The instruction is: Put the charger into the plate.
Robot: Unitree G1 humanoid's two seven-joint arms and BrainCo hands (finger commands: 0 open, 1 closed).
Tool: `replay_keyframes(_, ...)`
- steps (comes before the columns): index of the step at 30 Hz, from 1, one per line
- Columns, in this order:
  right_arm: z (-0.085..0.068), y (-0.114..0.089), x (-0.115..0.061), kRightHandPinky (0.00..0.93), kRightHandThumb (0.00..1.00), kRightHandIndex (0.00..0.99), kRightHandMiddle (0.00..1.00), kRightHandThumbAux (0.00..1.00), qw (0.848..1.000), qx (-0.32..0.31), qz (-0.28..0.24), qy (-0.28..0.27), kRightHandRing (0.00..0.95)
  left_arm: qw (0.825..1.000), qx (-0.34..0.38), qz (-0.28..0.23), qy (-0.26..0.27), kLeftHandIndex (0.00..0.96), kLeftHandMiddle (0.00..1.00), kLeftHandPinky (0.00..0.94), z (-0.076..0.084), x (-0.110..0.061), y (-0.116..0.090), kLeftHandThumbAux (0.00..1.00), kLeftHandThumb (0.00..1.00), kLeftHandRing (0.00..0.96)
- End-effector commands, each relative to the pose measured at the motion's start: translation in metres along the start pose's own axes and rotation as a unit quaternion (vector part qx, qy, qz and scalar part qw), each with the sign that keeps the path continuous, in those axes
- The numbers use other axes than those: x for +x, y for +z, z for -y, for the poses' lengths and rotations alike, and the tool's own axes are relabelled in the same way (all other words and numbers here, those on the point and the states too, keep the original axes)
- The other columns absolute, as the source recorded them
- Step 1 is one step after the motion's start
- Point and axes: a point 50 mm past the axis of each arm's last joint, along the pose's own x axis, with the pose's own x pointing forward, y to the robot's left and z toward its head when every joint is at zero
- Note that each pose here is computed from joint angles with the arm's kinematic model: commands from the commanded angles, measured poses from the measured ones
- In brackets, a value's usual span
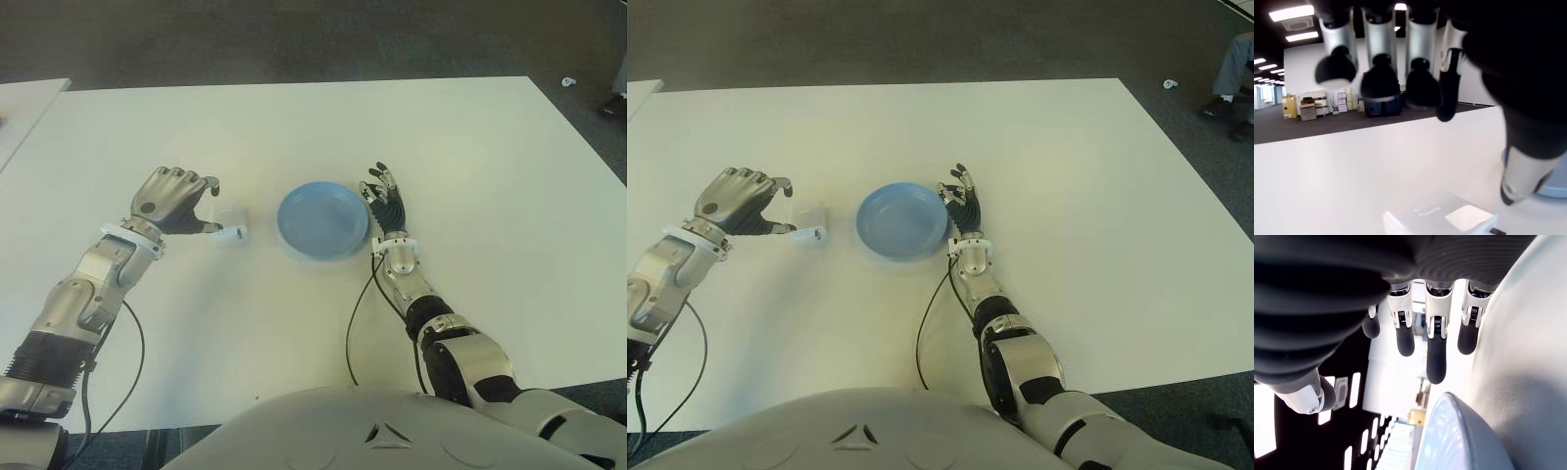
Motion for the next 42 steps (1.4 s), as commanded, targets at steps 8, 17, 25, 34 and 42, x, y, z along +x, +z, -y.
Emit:
replay_keyframes(8, -0.009, -0.048, -0.040, 0.206, 0.007, 0.000, 0.184, 0.496, 0.992, -0.002, -0.125, 0.013, 0.295, 1.000, -0.011, -0.008, -0.004, 0.445, 0.842, 0.839, -0.002, 0.004, 0.003, 0.695, 0.729, 0.833)
replay_keyframes(17, -0.009, -0.048, -0.039, 0.213, 0.009, 0.000, 0.186, 0.491, 0.992, -0.004, -0.124, 0.013, 0.300, 1.000, -0.012, -0.007, -0.008, 0.445, 0.845, 0.841, -0.003, 0.005, 0.005, 0.694, 0.731, 0.837)
replay_keyframes(25, -0.008, -0.048, -0.039, 0.212, 0.019, 0.000, 0.192, 0.497, 0.992, -0.006, -0.124, 0.014, 0.301, 0.999, -0.024, 0.000, -0.033, 0.445, 0.828, 0.795, -0.002, 0.005, 0.004, 0.693, 0.724, 0.823)
replay_keyframes(34, -0.008, -0.048, -0.039, 0.221, 0.025, 0.000, 0.187, 0.513, 0.992, -0.011, -0.122, 0.015, 0.303, 0.995, -0.027, 0.026, -0.088, 0.208, 0.301, 0.277, 0.021, 0.012, -0.017, 0.453, 0.446, 0.276)
replay_keyframes(42, -0.007, -0.048, -0.040, 0.233, 0.021, 0.000, 0.182, 0.518, 0.993, -0.012, -0.120, 0.015, 0.307, 0.995, 0.008, 0.061, -0.081, 0.011, 0.016, 0.015, 0.028, 0.014, -0.027, 0.189, 0.314, 0.015)
